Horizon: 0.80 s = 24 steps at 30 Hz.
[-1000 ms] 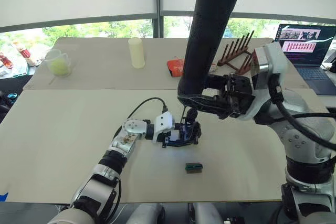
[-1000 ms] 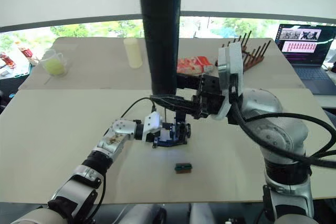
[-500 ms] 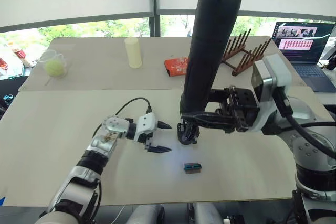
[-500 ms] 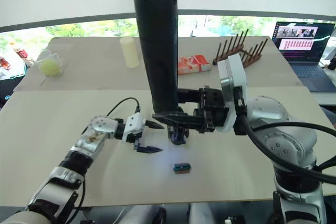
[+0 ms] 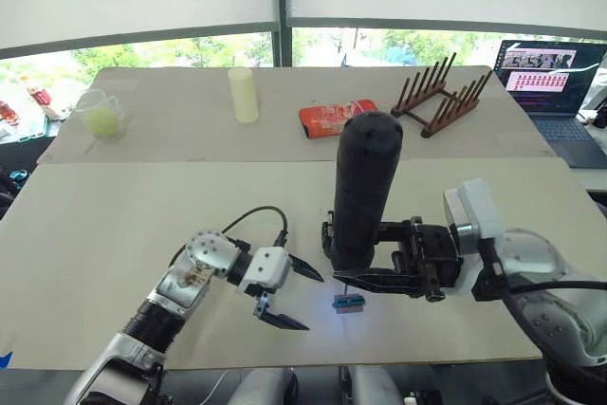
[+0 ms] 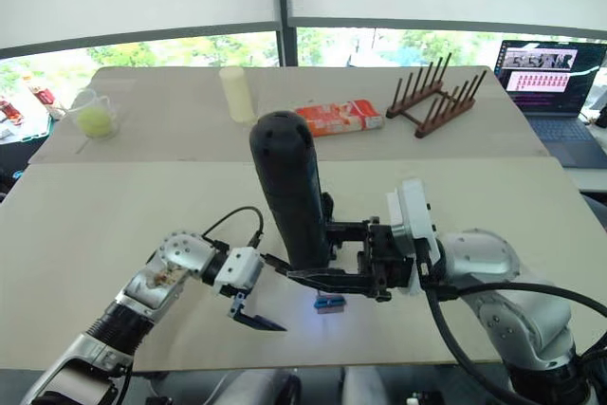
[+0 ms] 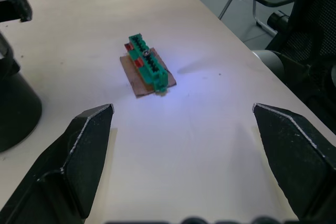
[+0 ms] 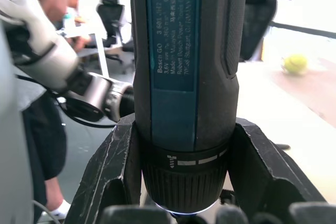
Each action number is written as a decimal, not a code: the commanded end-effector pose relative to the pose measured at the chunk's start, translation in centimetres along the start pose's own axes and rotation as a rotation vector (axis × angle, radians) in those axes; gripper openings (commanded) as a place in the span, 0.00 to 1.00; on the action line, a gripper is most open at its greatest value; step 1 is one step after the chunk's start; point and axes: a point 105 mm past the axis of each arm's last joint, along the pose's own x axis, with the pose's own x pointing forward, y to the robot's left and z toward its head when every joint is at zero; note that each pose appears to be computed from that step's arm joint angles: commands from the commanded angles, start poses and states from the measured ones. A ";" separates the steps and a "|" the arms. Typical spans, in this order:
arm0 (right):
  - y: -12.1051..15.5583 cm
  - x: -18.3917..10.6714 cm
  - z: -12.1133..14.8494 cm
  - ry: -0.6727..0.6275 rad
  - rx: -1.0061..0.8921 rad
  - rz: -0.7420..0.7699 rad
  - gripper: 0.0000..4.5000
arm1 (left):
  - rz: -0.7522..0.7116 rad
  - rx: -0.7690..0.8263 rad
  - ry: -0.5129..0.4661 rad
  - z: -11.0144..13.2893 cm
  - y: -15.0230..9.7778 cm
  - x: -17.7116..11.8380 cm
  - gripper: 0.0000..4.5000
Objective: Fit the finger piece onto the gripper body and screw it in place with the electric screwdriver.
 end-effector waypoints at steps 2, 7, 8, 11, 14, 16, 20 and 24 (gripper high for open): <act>0.4 0.2 0.4 -0.036 -0.085 -0.021 0.42 | 0.021 0.046 0.006 0.0 0.7 0.3 1.00; -0.1 0.2 -0.4 -0.033 -0.086 -0.060 0.42 | 0.010 0.050 -0.001 0.2 1.0 0.3 1.00; -0.1 0.2 -0.5 -0.033 -0.086 -0.061 0.42 | 0.009 0.050 -0.002 0.2 1.0 0.3 1.00; 0.0 0.2 -0.9 -0.028 -0.085 -0.064 0.42 | 0.004 0.050 -0.002 0.2 1.0 0.3 1.00; -0.1 0.1 -1.3 -0.019 -0.081 -0.075 0.42 | 0.001 0.051 -0.005 0.2 1.0 0.4 1.00; -0.1 -0.1 -1.5 -0.014 -0.075 -0.083 0.42 | -0.002 0.052 -0.006 0.2 1.0 0.4 1.00; 0.0 -0.2 -1.7 -0.009 -0.072 -0.086 0.42 | -0.004 0.053 -0.006 0.2 1.1 0.3 1.00; 0.0 -0.2 -1.9 -0.004 -0.070 -0.088 0.42 | -0.004 0.058 -0.008 0.3 1.2 0.4 1.00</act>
